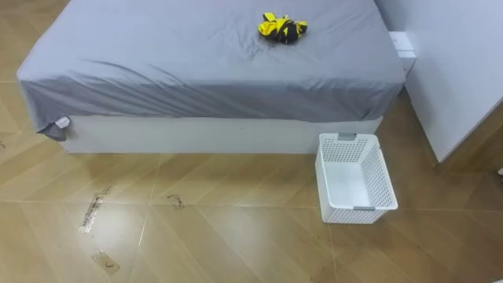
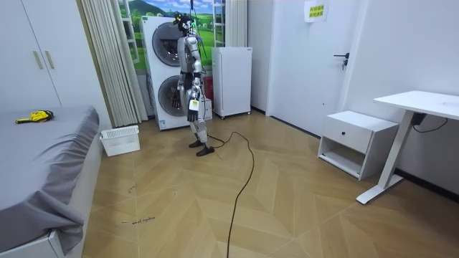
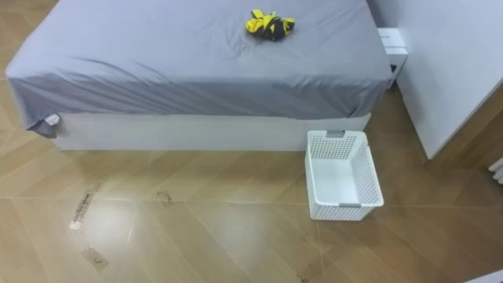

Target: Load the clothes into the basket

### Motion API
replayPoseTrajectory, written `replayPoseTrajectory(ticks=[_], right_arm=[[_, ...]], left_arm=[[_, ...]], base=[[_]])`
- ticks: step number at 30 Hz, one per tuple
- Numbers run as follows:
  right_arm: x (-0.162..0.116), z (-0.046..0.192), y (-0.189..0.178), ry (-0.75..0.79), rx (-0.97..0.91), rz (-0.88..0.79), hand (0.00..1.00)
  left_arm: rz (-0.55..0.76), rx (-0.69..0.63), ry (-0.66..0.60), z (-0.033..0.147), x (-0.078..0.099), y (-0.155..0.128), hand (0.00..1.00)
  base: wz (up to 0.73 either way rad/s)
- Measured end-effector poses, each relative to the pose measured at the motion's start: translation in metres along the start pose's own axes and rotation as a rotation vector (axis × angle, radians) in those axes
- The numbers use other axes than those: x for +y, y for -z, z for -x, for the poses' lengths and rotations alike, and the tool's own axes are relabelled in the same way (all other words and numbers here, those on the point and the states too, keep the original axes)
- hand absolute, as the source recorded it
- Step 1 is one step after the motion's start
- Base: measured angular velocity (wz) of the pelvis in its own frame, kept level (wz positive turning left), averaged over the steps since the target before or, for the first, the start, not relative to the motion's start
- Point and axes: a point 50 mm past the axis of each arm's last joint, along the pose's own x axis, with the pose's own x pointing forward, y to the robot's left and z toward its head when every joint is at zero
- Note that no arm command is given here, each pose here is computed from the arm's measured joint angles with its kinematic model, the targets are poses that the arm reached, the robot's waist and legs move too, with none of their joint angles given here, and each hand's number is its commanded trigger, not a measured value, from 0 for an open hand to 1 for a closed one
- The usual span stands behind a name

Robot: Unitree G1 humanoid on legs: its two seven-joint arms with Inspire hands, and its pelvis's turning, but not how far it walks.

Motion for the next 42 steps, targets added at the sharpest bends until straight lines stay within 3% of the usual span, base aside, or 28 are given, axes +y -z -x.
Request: replayPoseTrajectory(ticks=[28, 42], right_arm=[[-0.0001, 0.0002, -0.0009, -0.033, -0.004, -0.007, 0.0], [-0.0054, 0.0005, -0.0007, -0.013, 0.001, -0.018, 0.0]], left_arm=[[0.011, 0.001, 0.0, -0.0002, 0.0006, -0.0003, 0.0], [0.199, 0.018, -0.014, 0.0019, 0.004, 0.0061, 0.0]], base=[[0.0], [-0.04]])
